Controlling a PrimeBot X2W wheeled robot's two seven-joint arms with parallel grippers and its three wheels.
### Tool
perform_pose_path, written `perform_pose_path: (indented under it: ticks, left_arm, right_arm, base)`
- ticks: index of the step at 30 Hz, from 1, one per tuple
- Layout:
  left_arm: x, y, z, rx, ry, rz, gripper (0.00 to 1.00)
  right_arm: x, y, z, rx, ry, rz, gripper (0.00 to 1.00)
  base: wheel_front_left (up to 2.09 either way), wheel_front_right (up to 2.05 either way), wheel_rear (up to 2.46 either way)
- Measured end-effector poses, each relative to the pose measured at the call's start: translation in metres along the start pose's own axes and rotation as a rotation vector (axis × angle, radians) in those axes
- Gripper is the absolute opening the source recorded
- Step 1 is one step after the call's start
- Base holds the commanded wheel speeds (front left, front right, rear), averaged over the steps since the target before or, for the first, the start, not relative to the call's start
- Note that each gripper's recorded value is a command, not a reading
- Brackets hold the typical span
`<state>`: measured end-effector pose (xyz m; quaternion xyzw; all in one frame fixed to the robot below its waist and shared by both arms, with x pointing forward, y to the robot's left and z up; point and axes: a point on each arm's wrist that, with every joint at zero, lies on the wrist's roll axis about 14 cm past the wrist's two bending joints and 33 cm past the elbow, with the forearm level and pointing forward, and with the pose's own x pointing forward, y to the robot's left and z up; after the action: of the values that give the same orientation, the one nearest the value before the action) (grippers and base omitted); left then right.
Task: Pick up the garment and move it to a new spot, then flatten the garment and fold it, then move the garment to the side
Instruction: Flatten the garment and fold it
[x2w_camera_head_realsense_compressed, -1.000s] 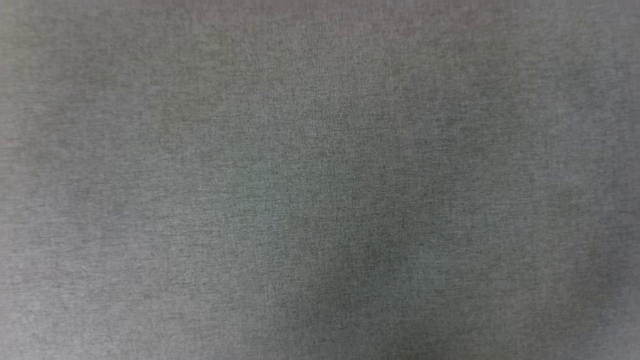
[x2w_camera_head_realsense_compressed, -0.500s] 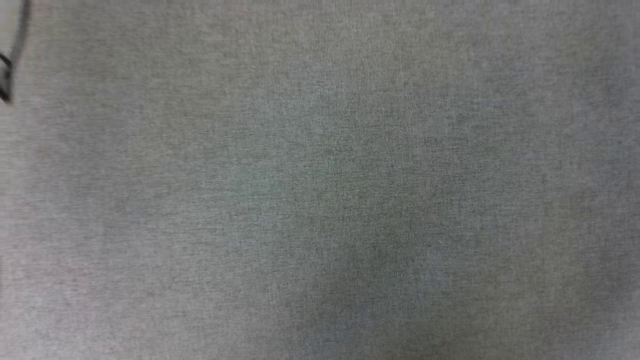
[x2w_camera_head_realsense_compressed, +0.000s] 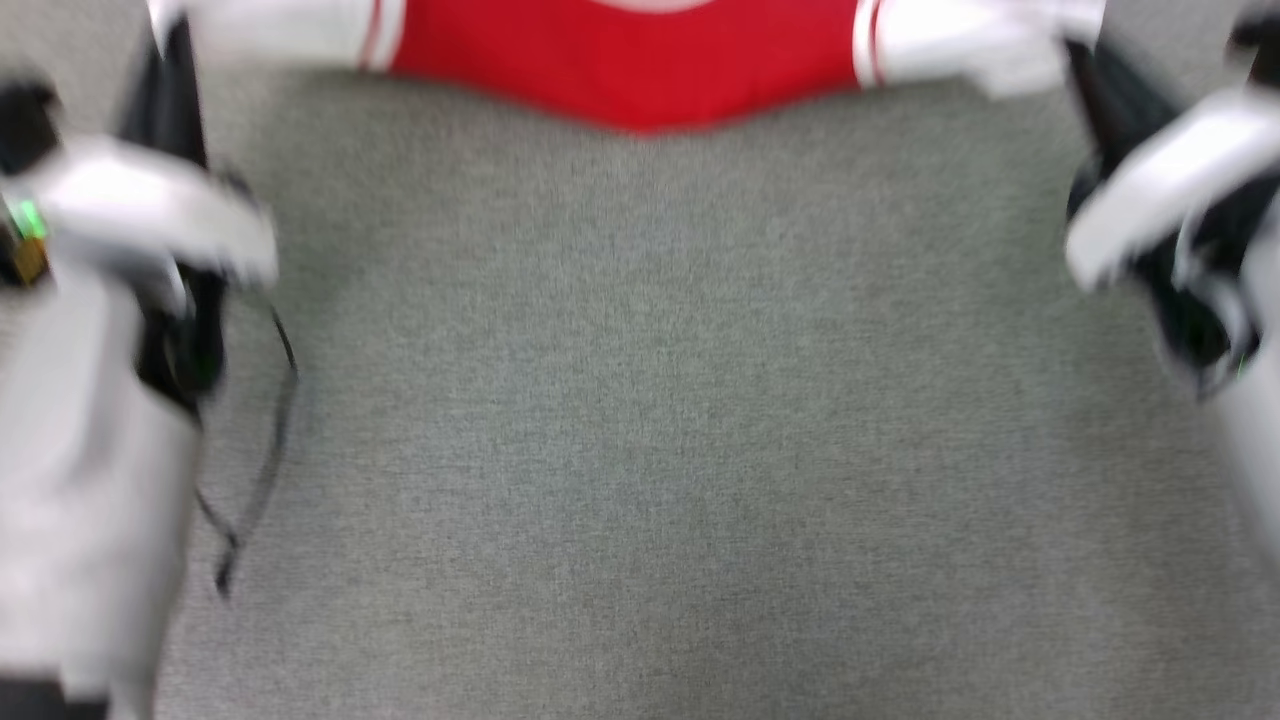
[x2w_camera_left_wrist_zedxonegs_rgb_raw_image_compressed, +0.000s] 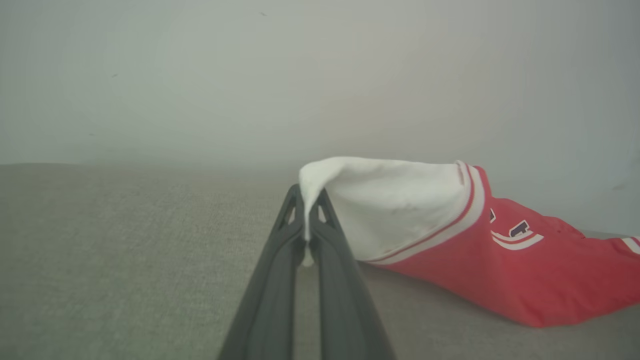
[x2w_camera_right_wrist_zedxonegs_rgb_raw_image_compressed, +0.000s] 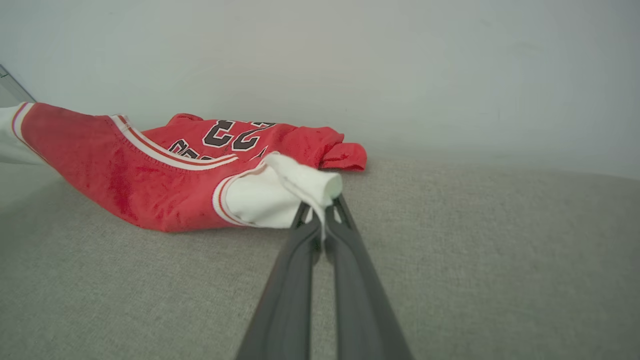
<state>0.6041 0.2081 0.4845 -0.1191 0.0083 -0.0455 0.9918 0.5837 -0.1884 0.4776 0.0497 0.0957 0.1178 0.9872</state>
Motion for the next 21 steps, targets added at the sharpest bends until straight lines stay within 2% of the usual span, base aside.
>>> perform_pose_path:
  ticks: [5,13,21]
  left_arm:
    - [-0.059,0.001,-0.021,-0.039,0.043,0.035,0.00]
    - [-0.144,0.006,-0.039,-0.021,0.111,0.099,0.00]
    - [-0.217,0.009,-0.041,0.009,0.180,0.167,0.00]
  right_arm:
    - [-0.053,-0.004,-0.028,0.046,0.036,-0.027,0.00]
    - [-0.130,0.008,-0.067,0.143,0.082,-0.069,0.00]
    - [-0.212,0.011,-0.109,0.225,0.196,-0.156,0.00]
  base:
    - [0.00,0.00,0.00]
    - [0.00,0.00,0.00]
    - [0.00,0.00,0.00]
